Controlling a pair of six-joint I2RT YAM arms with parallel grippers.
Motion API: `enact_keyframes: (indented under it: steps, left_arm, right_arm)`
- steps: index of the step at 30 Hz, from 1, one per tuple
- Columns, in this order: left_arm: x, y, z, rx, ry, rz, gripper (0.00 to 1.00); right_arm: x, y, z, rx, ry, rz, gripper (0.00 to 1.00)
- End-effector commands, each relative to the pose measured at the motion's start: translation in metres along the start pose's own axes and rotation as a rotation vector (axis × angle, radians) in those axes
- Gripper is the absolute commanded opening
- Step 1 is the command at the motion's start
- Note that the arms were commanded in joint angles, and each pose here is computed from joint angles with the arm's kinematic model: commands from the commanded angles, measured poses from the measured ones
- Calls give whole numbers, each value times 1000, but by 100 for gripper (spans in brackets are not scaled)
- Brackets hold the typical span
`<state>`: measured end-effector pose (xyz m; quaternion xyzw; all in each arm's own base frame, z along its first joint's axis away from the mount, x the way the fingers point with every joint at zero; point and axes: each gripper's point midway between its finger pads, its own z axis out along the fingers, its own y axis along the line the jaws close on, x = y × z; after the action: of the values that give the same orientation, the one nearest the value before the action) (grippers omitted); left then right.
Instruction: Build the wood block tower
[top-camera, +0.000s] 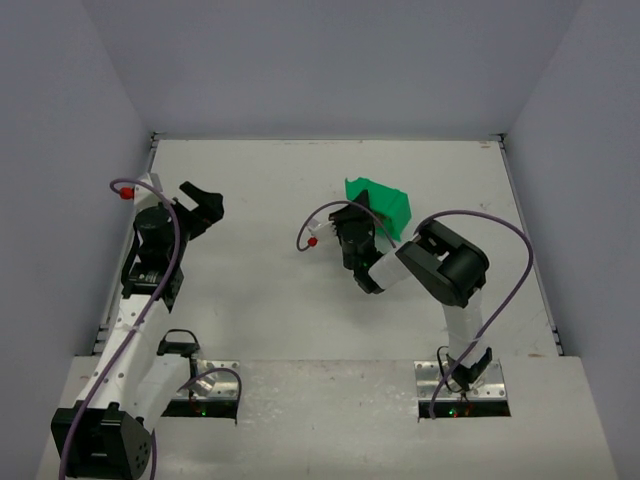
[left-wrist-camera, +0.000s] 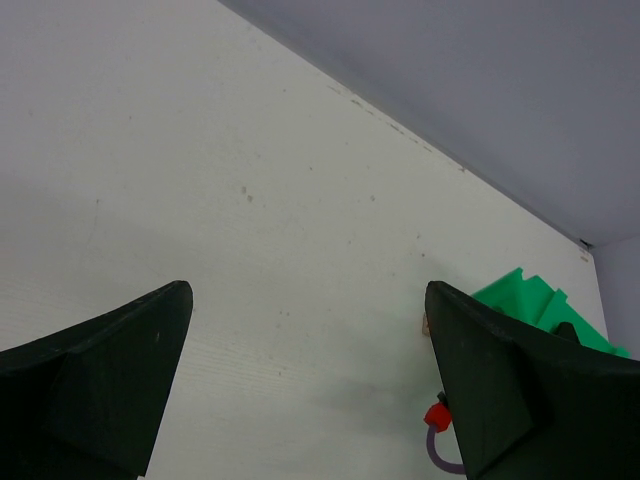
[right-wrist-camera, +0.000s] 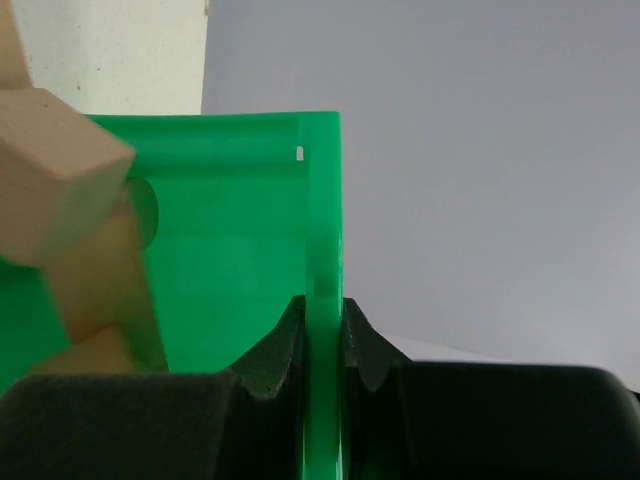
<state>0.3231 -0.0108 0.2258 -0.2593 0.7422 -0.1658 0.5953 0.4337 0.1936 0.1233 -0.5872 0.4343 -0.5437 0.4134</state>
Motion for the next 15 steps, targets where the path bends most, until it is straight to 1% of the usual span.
enact_keyframes:
  steps: [1,5,8,11,15]
  left_arm:
    - [-13,-5,-3,11,-41,-4,100]
    - [-11,-4,-2,11,-31,-3,100]
    - [-9,-3,-2,8,-25,-3,100]
    - [-8,-4,-3,10,-19,-2,100]
    - [-8,-2,-5,3,-19,-3,100]
  right_arm:
    - [-5,-59,-19,140,-57,112,0]
    - [-18,-63,-21,140,-87,67,0]
    - [-38,-56,-20,132,-125,-26,0]
    - [-46,-56,-14,143,-120,-80,0]
    - [-61,-51,-20,146,-161,-145,0]
